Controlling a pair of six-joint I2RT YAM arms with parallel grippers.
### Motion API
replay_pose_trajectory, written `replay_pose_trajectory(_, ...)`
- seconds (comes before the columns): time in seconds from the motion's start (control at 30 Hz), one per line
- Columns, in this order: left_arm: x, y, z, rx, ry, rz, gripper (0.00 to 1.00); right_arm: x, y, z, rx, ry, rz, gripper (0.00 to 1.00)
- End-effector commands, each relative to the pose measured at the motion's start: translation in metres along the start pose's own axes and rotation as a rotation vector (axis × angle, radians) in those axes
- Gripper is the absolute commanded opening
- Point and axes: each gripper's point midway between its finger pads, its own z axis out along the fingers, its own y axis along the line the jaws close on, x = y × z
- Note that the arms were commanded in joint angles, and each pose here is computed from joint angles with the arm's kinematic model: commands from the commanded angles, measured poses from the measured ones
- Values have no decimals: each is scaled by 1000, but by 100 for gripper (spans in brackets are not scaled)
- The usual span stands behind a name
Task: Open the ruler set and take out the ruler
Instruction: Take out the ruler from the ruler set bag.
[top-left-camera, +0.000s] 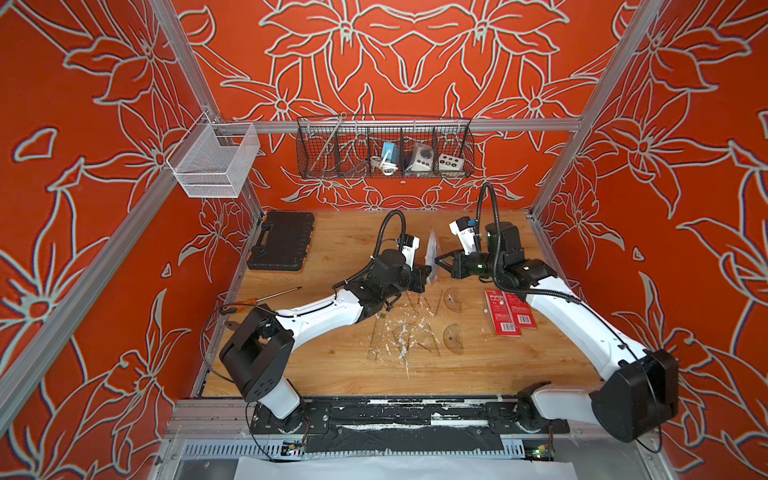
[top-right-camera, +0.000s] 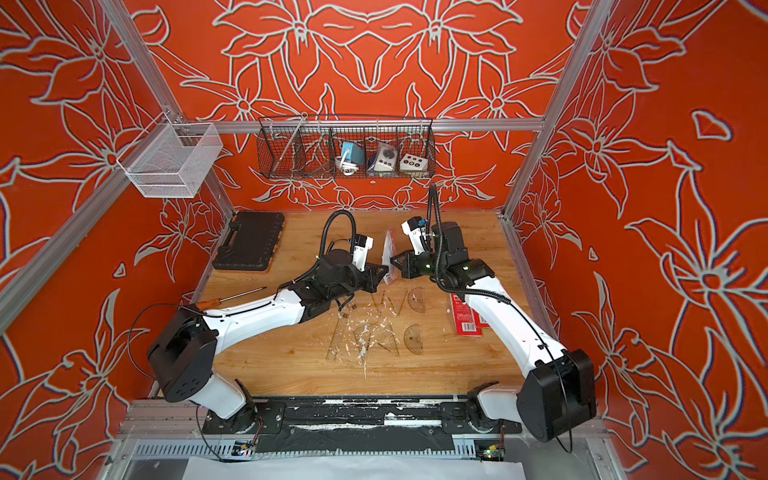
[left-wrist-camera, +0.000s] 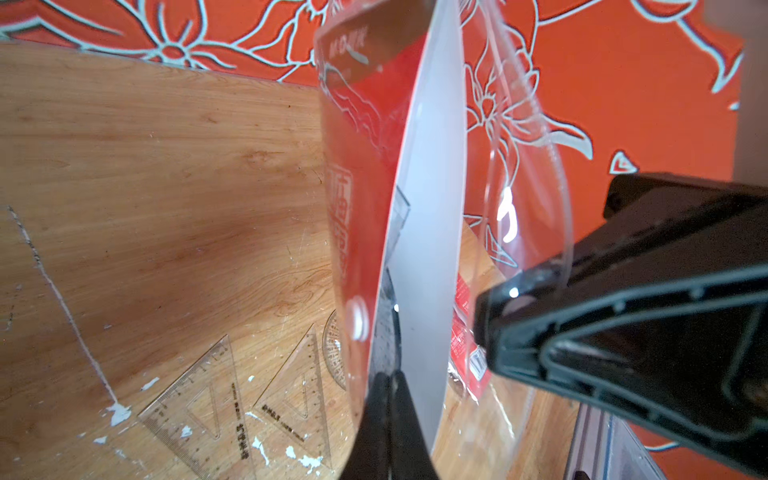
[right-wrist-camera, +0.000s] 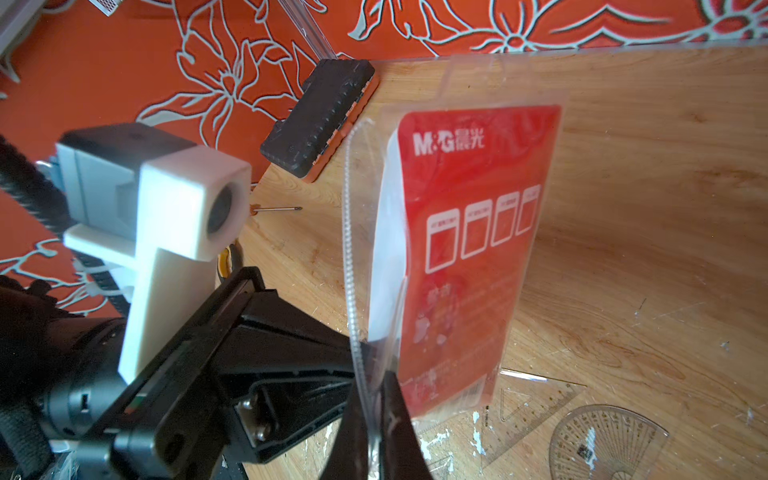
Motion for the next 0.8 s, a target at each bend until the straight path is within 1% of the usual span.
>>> replay_pose_trajectory(0.0, -9, 0, 5, -17, -37, 5, 3, -3, 8, -3, -35, 0, -26, 0)
replay_pose_trajectory(0.27, -26, -2, 5, -31, -93, 18, 5, 4, 8, -3, -39, 23, -30, 0)
replay_pose_trajectory(0.43, -36, -4, 4, -28, -130, 26, 9, 8, 8, -3, -39, 34, -32, 0)
replay_pose_trajectory(0.53, -37, -5, 4, -25, -134, 31, 10, 9, 7, -3, -37, 34, -32, 0)
replay_pose_trajectory(0.77, -36, -9, 16, -11, -103, 48, 13, 8, 10, -4, -46, 34, -38, 0)
